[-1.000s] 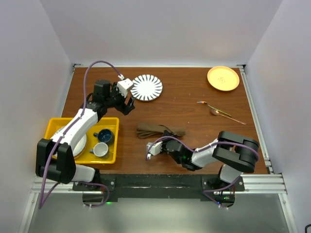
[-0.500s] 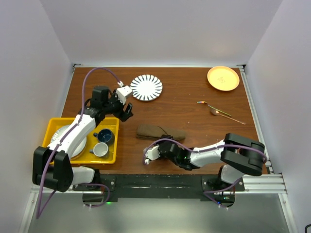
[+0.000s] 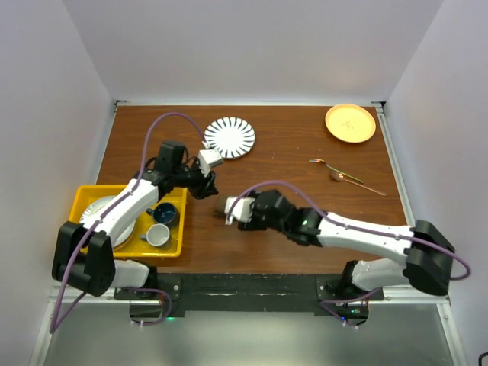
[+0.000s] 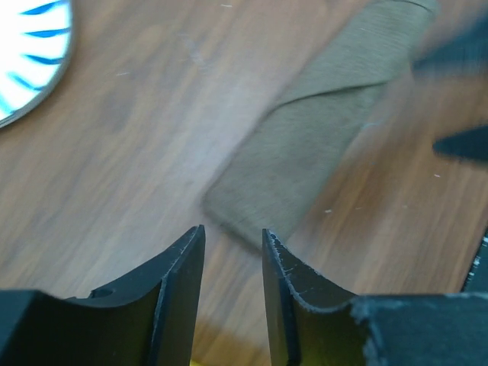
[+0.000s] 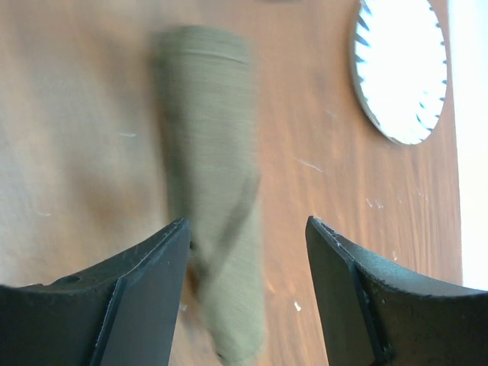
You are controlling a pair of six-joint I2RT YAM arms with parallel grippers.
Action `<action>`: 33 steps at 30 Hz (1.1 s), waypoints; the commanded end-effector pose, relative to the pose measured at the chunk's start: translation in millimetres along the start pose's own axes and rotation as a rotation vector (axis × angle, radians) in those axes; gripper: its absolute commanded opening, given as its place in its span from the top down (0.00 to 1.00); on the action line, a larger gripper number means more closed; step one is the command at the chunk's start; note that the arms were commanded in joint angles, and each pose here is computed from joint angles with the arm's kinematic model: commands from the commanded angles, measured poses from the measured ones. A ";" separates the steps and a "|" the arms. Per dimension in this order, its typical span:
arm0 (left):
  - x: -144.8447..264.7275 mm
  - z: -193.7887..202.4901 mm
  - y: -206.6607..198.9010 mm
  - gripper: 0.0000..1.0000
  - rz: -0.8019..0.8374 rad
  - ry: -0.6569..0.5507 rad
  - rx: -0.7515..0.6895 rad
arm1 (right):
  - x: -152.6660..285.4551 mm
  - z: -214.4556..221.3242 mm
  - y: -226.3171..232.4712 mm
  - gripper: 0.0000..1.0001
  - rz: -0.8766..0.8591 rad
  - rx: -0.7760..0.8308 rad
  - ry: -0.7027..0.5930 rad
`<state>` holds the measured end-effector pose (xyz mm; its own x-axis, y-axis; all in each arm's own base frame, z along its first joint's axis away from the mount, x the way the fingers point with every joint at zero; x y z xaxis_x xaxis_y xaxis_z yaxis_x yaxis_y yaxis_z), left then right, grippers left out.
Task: Fold the napkin into a case and place the utensils inside
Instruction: Rotate the smaller rectangle-folded napkin at the center of the board.
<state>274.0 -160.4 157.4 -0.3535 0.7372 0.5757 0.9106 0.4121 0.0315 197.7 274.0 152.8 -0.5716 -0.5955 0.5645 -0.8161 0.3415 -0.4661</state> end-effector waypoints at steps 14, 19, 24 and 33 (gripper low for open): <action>-67.4 10.7 -10.2 0.70 0.018 0.167 0.006 | 11.8 89.7 -41.7 0.51 -0.264 -0.212 0.306; -69.2 27.0 -15.8 0.74 0.035 0.219 0.042 | 4.1 110.1 -22.2 0.58 -0.351 -0.196 0.349; -75.3 45.0 -22.6 0.77 0.067 0.294 0.074 | -4.1 123.0 -8.1 0.59 -0.403 -0.196 0.374; -79.6 71.4 -28.0 0.81 0.082 0.414 0.093 | -9.2 139.3 6.7 0.60 -0.467 -0.200 0.430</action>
<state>262.4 -197.9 58.7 -0.1605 0.5541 0.8168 0.9106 0.4025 -0.0941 219.0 185.4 62.3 -0.1574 -0.3974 0.9040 -0.9535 0.2996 -0.0344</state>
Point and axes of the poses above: each gripper's point midway between its finger pads, its own x axis back along the fingers, its own y axis along the line the jaws close on, z = x × y, the point moved 4 cm from there along x, back along the fingers, and after that the axes turned 10 degrees about -x, right-handed, at the moved point
